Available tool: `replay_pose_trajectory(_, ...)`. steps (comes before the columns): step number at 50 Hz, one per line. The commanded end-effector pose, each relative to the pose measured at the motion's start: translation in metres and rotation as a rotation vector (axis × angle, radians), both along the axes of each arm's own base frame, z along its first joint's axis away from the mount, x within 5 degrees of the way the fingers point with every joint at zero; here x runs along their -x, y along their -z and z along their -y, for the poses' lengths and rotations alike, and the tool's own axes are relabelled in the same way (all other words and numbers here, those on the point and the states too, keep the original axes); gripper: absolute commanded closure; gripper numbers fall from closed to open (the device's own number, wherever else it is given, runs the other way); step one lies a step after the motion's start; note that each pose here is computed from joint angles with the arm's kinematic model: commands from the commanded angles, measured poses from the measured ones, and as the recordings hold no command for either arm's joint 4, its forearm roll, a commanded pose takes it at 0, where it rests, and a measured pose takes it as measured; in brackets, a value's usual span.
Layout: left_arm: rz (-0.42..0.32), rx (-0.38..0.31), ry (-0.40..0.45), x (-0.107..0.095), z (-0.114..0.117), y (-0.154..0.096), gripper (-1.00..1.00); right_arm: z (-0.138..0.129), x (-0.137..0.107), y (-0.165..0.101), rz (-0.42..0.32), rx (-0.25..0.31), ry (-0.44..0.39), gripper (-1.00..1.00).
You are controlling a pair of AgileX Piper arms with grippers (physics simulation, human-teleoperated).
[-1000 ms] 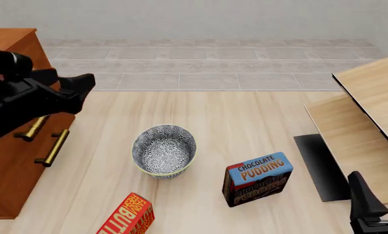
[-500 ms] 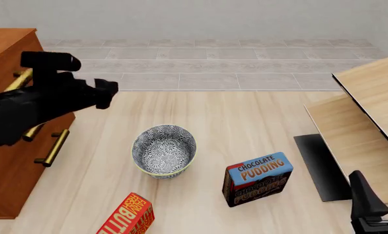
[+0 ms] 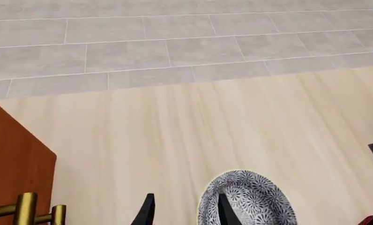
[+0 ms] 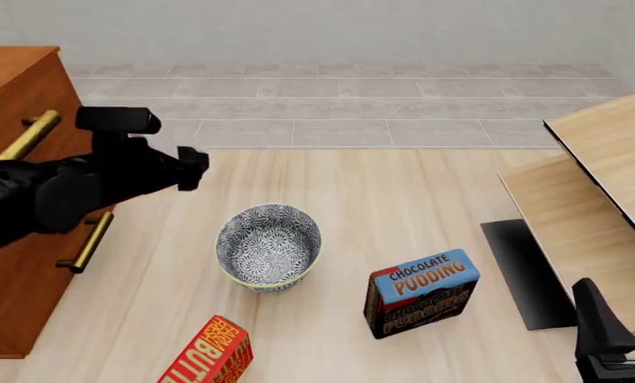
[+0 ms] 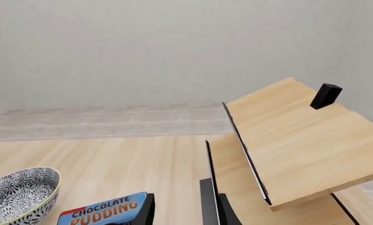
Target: Close the top drawer of the cabinet and put the bowl on top of it.
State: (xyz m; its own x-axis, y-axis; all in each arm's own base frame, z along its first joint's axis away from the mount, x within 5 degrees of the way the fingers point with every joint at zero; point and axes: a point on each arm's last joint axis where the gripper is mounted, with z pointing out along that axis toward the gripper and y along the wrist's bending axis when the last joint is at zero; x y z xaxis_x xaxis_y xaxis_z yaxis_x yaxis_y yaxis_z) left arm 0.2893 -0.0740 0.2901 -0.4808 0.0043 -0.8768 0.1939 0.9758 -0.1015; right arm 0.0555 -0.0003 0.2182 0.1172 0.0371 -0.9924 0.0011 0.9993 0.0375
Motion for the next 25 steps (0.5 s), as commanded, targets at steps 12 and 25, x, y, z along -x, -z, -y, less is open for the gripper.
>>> replay_pose_trajectory(12, -0.076, 0.016, 0.005, -0.003, 0.009, 0.040, -1.00, 0.000, 0.000, 0.000, 0.001, -0.006, 0.001, -1.00)
replay_pose_trajectory(25, -0.113, 0.039, 0.011, 0.000, 0.016, 0.062, -1.00, 0.000, 0.000, 0.000, 0.001, -0.006, 0.000, -1.00)
